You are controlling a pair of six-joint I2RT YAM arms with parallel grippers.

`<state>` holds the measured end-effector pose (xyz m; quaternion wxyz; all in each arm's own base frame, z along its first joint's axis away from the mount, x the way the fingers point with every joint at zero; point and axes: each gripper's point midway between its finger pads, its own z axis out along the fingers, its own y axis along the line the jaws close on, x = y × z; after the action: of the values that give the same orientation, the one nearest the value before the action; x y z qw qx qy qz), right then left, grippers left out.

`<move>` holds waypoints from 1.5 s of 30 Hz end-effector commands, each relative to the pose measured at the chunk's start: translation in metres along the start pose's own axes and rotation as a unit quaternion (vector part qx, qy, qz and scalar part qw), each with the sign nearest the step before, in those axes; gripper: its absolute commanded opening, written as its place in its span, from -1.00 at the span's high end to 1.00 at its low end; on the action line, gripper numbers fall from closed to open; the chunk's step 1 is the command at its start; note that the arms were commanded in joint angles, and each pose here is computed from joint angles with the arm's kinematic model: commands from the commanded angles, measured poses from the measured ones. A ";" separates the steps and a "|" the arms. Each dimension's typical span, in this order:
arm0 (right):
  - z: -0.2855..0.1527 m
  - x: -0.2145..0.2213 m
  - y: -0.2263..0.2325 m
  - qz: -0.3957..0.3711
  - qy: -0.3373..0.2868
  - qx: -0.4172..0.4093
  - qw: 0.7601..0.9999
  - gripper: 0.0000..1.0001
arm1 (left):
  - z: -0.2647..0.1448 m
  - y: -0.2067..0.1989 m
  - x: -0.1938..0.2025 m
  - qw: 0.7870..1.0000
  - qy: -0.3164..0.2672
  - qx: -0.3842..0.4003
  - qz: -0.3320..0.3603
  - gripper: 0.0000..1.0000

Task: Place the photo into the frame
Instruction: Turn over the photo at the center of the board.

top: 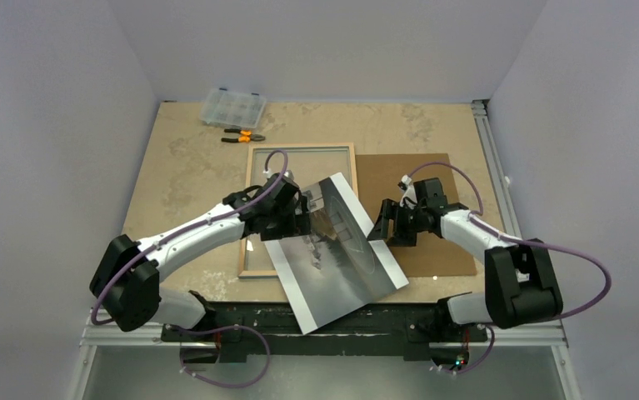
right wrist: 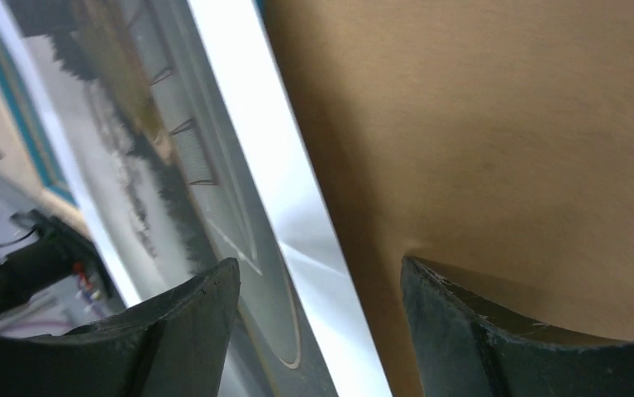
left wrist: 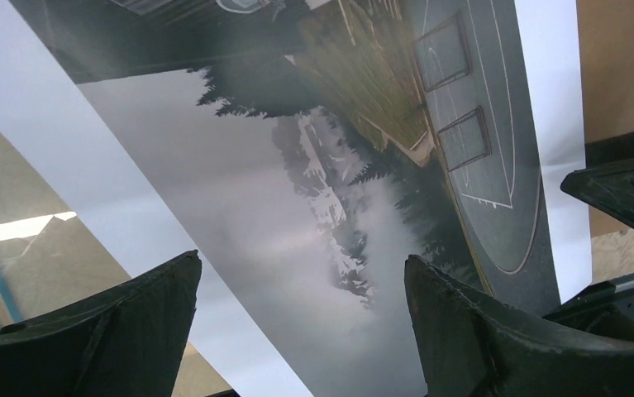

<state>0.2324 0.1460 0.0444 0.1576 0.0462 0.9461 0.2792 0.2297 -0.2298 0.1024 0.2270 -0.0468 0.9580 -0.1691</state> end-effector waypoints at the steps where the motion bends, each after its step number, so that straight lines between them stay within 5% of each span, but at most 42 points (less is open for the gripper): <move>1: 0.003 -0.006 0.043 -0.036 0.014 -0.141 0.989 -0.33 | 0.004 -0.022 0.003 0.999 0.022 0.047 -0.010 -0.79; 4: 0.004 -0.002 0.051 -0.030 0.022 -0.171 0.985 0.00 | 0.005 -0.023 0.002 0.999 0.025 0.046 -0.009 -0.78; 8: 0.001 -0.007 0.050 -0.034 0.014 -0.158 0.987 0.95 | -0.001 -0.022 -0.001 0.999 0.015 0.043 -0.007 -0.77; 9: -0.002 -0.009 0.051 -0.037 0.010 -0.155 0.987 1.00 | -0.004 -0.020 -0.004 0.999 0.008 0.040 -0.007 -0.77; 15: -0.038 -0.044 0.075 -0.063 -0.046 -0.145 0.986 1.00 | -0.023 -0.010 -0.017 0.999 -0.033 0.021 -0.005 -0.77; 20: -0.104 -0.099 0.099 -0.089 -0.154 -0.080 0.981 1.00 | -0.037 0.000 -0.024 0.998 -0.063 0.010 -0.011 -0.78; 25: -0.199 -0.156 0.105 -0.095 -0.300 0.042 0.948 1.00 | -0.047 0.007 -0.028 0.996 -0.088 0.005 -0.021 -0.78; 30: -0.271 -0.184 0.121 -0.097 -0.396 0.080 0.909 1.00 | -0.050 0.008 -0.031 0.995 -0.098 0.005 -0.026 -0.77; 35: -0.249 -0.179 0.138 -0.122 -0.348 0.044 0.928 1.00 | -0.050 0.007 -0.031 0.995 -0.097 0.007 -0.029 -0.78; 45: -0.115 -0.096 0.161 -0.193 -0.194 0.023 0.961 1.00 | -0.056 0.018 -0.032 0.992 -0.117 -0.005 -0.055 -0.79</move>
<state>0.3028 0.1675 0.2727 0.4069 -0.0415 0.8916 0.1942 0.2312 -0.1996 0.1521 0.3096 -0.0946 0.9305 -0.1711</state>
